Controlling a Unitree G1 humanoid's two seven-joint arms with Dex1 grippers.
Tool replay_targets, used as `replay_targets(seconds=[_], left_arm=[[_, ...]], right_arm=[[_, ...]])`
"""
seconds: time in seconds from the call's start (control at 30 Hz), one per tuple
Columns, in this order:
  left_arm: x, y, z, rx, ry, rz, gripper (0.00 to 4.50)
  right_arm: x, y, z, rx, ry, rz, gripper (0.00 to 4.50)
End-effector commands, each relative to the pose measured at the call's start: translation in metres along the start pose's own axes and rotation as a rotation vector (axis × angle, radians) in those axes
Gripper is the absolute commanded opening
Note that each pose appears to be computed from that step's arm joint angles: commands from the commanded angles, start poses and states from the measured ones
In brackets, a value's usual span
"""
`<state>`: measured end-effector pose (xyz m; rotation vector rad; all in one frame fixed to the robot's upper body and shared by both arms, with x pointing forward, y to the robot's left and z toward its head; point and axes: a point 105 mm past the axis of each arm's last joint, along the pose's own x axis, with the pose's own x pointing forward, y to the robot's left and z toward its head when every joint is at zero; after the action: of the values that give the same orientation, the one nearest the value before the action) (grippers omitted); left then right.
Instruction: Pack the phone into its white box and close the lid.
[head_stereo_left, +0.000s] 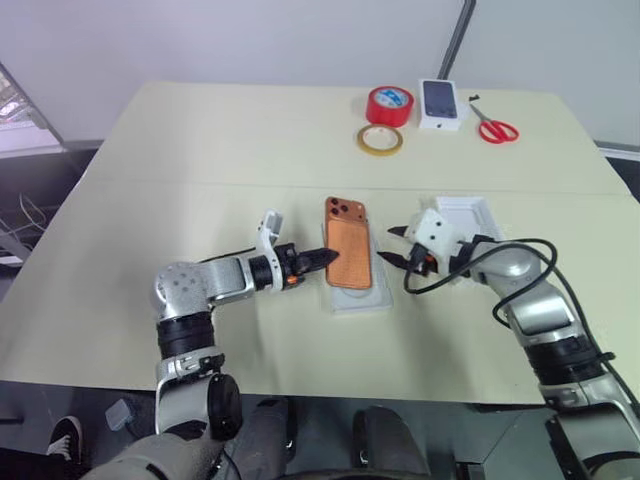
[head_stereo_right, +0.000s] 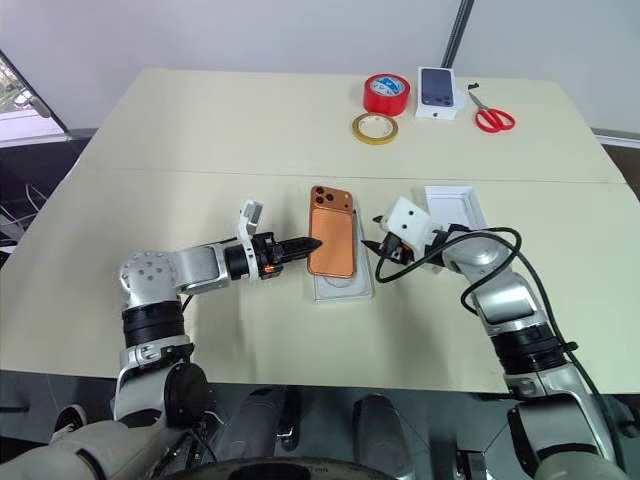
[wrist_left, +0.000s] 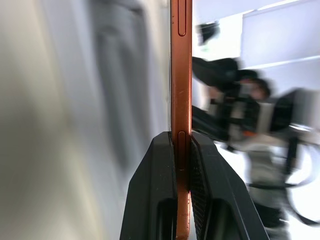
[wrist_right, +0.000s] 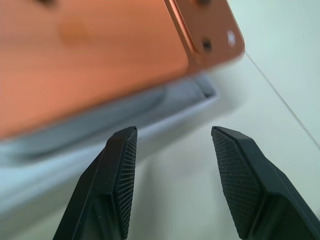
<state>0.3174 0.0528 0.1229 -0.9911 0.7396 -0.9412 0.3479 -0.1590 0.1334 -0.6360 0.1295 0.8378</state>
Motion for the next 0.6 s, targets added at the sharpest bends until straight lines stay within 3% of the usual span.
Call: replay_targets(seconds=[0.03,0.6], left_arm=[[-0.003,-0.018,0.004,0.006,-0.044,-0.088,0.04],[0.0,0.004,-0.024,0.003,0.011,0.045,0.04]], right_arm=[[-0.007,-0.007,0.009,-0.026,-0.029,-0.025,2.5],[-0.009,-0.009,0.001,-0.032,-0.005,-0.029,2.5]])
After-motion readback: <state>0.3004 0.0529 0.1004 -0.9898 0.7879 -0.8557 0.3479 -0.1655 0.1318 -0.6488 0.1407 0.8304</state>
